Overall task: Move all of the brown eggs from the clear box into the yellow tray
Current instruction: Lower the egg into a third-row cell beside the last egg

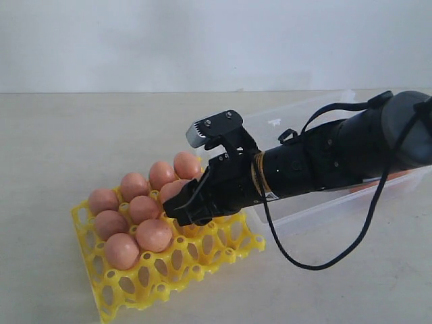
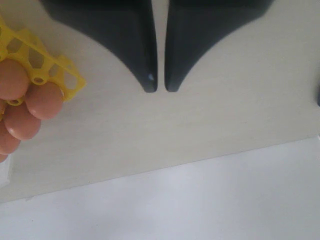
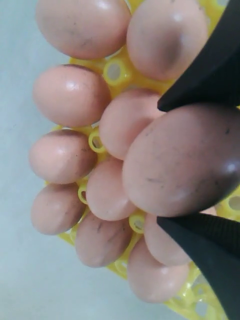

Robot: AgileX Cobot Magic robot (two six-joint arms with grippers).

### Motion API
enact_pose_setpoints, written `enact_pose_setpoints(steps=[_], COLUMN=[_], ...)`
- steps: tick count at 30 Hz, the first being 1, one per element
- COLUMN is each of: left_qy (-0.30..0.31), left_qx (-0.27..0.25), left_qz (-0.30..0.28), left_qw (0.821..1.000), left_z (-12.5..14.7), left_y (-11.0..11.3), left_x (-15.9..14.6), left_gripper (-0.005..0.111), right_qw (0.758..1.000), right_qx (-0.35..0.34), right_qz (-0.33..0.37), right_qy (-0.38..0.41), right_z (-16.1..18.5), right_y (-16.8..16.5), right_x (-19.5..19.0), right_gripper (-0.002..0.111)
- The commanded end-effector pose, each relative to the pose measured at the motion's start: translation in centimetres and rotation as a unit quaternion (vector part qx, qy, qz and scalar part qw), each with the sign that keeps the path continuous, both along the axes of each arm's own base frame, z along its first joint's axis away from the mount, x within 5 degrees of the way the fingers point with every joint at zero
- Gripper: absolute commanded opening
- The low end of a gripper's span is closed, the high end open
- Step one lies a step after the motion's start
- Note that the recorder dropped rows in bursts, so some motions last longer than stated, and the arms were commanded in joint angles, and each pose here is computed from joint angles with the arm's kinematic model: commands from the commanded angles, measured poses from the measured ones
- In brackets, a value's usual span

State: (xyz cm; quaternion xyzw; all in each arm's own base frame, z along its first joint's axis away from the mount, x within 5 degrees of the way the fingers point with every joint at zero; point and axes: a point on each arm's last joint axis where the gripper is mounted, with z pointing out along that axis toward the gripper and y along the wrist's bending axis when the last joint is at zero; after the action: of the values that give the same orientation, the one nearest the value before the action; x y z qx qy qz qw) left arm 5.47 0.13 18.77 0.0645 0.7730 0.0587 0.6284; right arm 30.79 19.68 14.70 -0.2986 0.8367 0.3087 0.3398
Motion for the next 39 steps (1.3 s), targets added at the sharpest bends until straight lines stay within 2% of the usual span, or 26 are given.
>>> enact_pose_setpoints(steps=[1,5,10,15,23,26,30,33,39], left_qy=[0.000,0.000,0.000,0.000,0.000,0.000,0.000,0.000,0.000], left_qx=[-0.003,-0.003,-0.003,-0.003,-0.003,-0.003,-0.003,-0.003,-0.003], left_qz=[-0.004,-0.004,-0.004,-0.004,-0.004,-0.004,-0.004,-0.004,-0.004], left_qw=[1.000,1.000,1.000,1.000,1.000,1.000,1.000,1.000,1.000], left_z=[-0.1,-0.1,-0.1,-0.1,-0.1,-0.1,-0.1,-0.1,-0.1], left_y=[0.0,0.0,0.0,0.0,0.0,0.0,0.0,0.0,0.0], left_x=[0.0,0.0,0.0,0.0,0.0,0.0,0.0,0.0,0.0], left_gripper=[0.004,0.004,0.004,0.004,0.004,0.004,0.004,0.004,0.004], right_qw=[1.000,1.000,1.000,0.999,0.999,1.000,0.999,0.999,1.000], right_qx=[0.008,0.007,0.001,0.020,-0.004,-0.001,0.004,0.004,0.005], right_qz=[0.005,0.005,0.007,0.015,-0.002,0.007,0.012,0.012,0.012], right_qy=[-0.002,0.000,0.027,0.035,0.032,0.030,0.031,0.031,0.026], right_z=[0.4,0.2,-1.7,-1.6,-1.9,-1.9,-1.8,-1.8,-1.5], right_y=[0.2,0.2,0.3,0.6,0.2,0.3,0.4,0.4,0.4], right_x=[0.0,0.0,0.0,-0.2,0.1,0.0,-0.1,-0.1,-0.1], right_gripper=[0.000,0.000,0.000,0.000,0.002,0.014,0.041,0.053,0.055])
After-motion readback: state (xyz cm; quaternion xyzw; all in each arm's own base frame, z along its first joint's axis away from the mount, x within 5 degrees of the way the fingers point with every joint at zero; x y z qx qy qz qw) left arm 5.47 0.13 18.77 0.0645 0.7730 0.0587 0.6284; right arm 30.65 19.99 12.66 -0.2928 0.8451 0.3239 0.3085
